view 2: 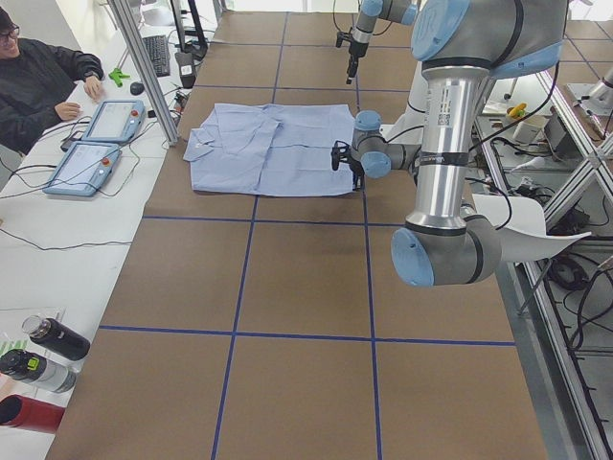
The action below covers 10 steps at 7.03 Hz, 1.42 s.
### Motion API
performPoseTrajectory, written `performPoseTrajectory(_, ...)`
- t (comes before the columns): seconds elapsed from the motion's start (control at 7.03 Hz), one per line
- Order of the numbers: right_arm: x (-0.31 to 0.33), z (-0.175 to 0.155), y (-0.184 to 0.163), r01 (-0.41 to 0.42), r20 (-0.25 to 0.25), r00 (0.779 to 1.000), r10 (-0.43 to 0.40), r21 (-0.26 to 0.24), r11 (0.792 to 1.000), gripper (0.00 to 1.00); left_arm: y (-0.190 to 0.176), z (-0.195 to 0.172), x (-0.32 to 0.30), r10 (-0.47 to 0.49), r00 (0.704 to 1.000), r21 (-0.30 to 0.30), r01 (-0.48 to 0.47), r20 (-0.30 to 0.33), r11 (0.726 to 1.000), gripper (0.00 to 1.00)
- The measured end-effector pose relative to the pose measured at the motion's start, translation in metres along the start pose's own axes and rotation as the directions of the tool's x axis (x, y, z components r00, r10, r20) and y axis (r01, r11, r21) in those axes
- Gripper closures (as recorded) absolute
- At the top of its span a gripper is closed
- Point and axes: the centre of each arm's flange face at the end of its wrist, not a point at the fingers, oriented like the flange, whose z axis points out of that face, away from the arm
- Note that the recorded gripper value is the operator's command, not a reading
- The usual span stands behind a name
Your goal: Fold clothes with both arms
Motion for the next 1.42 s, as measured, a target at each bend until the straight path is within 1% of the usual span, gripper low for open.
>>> performPoseTrajectory(0.28,0.003,0.007,0.002,-0.002,-0.013,1.0,0.002,-0.001,1.0,0.02,0.005,-0.016,0.002,0.002,1.0,-0.019,-0.002,-0.002,1.0,1.0)
performPoseTrajectory(0.43,0.004,0.012,0.007,-0.016,-0.018,1.0,0.016,-0.002,1.0,0.08,0.006,-0.019,0.004,0.002,1.0,-0.021,-0.002,-0.007,1.0,1.0)
performPoseTrajectory(0.57,0.001,0.016,0.015,-0.036,-0.017,0.999,0.036,0.008,0.999,0.32,0.006,-0.019,0.005,0.003,1.0,-0.023,-0.003,-0.009,1.0,1.0)
performPoseTrajectory(0.71,-0.004,0.021,0.026,-0.048,-0.015,0.999,0.049,0.028,0.998,0.47,0.008,-0.019,0.006,0.005,1.0,-0.024,-0.005,-0.009,1.0,1.0)
performPoseTrajectory(1.0,-0.015,0.041,0.041,-0.056,-0.005,0.998,0.056,0.066,0.996,0.52,0.009,-0.02,0.007,0.006,1.0,-0.02,-0.006,-0.013,1.0,1.0)
performPoseTrajectory(1.28,-0.021,0.063,0.051,-0.068,0.034,0.997,0.065,0.095,0.993,0.59,0.009,-0.02,0.008,0.005,1.0,-0.018,-0.006,-0.012,1.0,1.0)
performPoseTrajectory(1.42,-0.021,0.068,0.054,-0.069,0.042,0.997,0.065,0.106,0.992,0.61,0.009,-0.02,0.008,0.006,1.0,-0.018,-0.006,-0.012,1.0,1.0)
